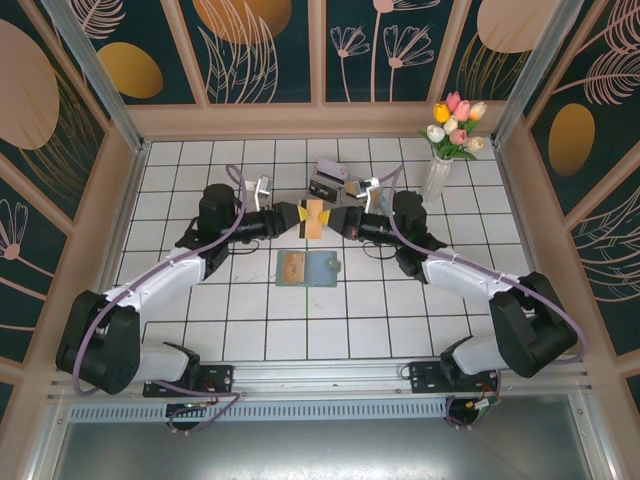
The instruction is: Take the credit cards out of the card holder
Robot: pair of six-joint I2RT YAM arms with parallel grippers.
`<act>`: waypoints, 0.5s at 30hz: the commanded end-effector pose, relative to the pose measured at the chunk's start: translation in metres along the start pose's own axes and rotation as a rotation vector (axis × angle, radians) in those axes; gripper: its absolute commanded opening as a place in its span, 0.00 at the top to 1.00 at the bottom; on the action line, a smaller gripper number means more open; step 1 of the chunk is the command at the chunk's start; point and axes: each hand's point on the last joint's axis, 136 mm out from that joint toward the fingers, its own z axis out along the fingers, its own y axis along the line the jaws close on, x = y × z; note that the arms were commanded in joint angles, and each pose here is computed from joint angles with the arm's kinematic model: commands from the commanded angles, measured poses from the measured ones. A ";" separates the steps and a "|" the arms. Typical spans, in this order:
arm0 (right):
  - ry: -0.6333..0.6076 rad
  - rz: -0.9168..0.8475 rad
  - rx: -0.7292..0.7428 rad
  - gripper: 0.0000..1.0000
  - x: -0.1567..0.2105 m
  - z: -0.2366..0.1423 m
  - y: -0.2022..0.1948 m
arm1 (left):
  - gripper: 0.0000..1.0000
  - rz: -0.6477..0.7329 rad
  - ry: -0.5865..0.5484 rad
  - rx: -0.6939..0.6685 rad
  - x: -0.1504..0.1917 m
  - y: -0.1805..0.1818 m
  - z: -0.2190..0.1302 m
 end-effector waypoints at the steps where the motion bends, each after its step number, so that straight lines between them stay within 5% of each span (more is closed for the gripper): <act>1: 0.023 -0.039 -0.136 1.00 -0.006 0.002 0.032 | 0.45 0.042 0.009 0.106 -0.006 -0.027 -0.003; 4: 0.030 -0.024 -0.138 1.00 -0.004 0.001 0.030 | 0.54 0.040 0.000 0.134 -0.009 -0.032 -0.003; 10: 0.025 -0.026 -0.149 1.00 -0.004 -0.001 0.036 | 0.90 0.051 -0.063 0.230 -0.021 -0.056 -0.011; 12: 0.011 -0.001 -0.150 0.91 -0.007 -0.001 0.037 | 0.99 0.048 -0.084 0.238 -0.023 -0.060 -0.014; 15: -0.048 0.037 -0.167 0.76 -0.014 -0.006 0.040 | 1.00 0.040 -0.120 0.235 -0.027 -0.063 -0.018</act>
